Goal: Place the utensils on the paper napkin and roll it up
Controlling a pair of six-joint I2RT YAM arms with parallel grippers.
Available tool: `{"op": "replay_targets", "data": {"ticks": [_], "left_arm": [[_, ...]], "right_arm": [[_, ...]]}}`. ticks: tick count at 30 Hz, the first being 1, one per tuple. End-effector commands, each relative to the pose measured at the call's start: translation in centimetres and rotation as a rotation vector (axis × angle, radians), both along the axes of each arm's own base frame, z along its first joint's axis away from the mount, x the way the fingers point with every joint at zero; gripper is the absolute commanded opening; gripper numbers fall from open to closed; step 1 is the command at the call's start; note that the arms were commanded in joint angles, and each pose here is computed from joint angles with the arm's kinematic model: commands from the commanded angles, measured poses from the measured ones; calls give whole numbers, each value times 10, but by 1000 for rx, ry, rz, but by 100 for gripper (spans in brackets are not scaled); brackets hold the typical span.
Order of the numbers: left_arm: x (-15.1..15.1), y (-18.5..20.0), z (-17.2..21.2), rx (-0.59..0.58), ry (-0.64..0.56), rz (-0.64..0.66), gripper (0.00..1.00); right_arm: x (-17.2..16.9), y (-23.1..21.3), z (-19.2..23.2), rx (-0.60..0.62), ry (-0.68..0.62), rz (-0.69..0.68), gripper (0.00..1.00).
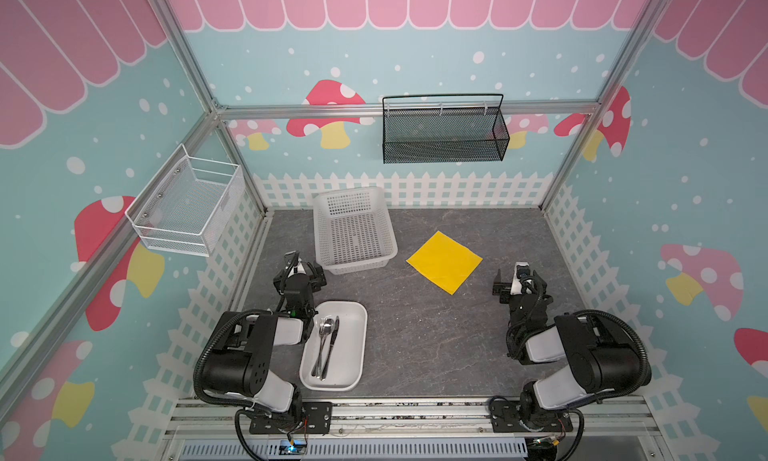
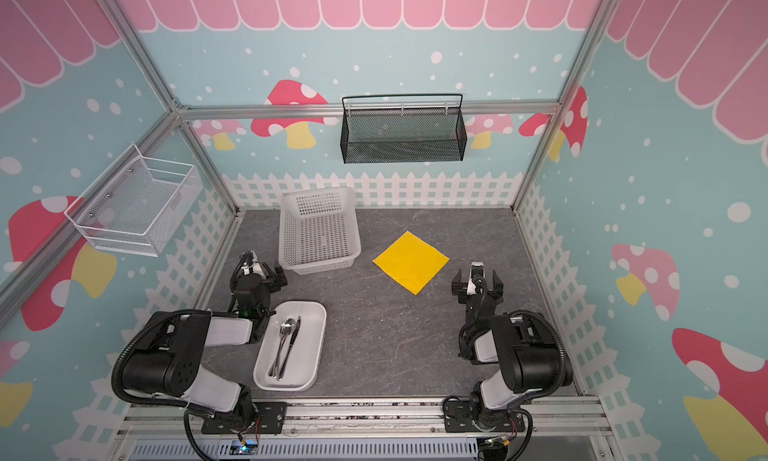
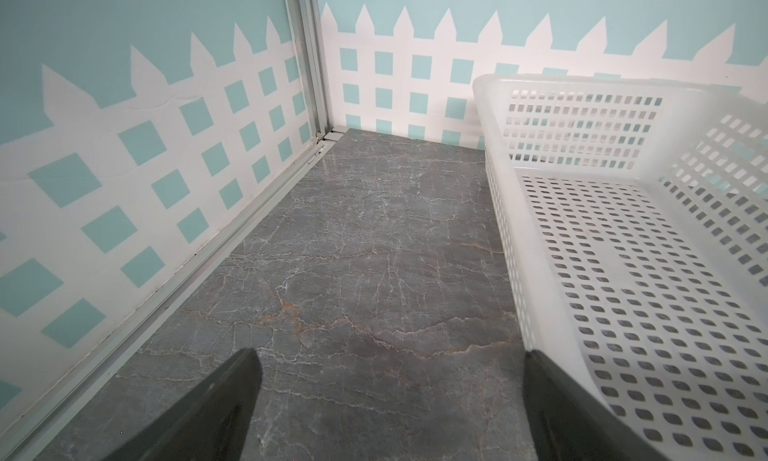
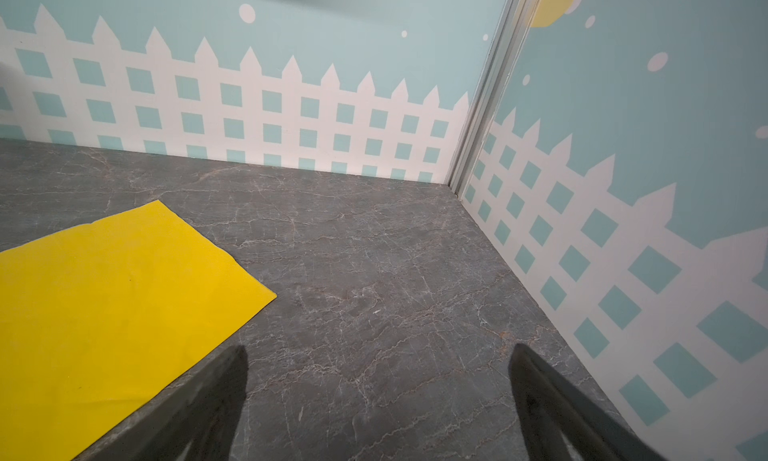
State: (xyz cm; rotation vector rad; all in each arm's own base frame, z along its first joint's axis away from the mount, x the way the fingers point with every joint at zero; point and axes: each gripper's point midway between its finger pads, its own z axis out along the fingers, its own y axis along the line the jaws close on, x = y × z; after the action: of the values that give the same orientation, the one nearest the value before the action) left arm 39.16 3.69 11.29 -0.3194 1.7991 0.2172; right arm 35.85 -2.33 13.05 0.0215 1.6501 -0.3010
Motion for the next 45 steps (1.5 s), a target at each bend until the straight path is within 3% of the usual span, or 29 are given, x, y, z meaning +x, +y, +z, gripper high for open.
{"op": "replay_targets", "data": {"ticks": [1,10,14,18,20,22,24,28,30,37,45], "left_arm": [[3,-1,7,14,-23,-12,100],[-19,-2,30,10,-119,-21,100],[-30,4,50,-47,-94,19,100],[-36,0,67,-212,-118,29,100],[-41,-3,73,-397,-162,55,100],[-35,-30,85,-508,-182,-94,100],[-27,-69,95,-573,-123,-305,98],[-18,-122,85,-712,92,-510,95],[-18,-133,72,-731,202,-515,94],[-22,-175,54,-741,412,-623,93],[11,-209,64,-661,512,-656,93]], "right_arm": [[2,-3,9,-6,-31,-14,99],[-1,13,15,-35,-49,84,99],[-1,15,22,-33,-30,97,99],[14,19,27,86,96,100,99],[14,33,33,124,134,173,100],[13,44,41,233,158,222,100],[9,69,45,285,198,358,99],[-9,116,48,433,248,622,98],[-14,128,46,498,281,685,98],[-24,150,39,625,372,806,98],[-23,153,27,686,418,791,98]]}}
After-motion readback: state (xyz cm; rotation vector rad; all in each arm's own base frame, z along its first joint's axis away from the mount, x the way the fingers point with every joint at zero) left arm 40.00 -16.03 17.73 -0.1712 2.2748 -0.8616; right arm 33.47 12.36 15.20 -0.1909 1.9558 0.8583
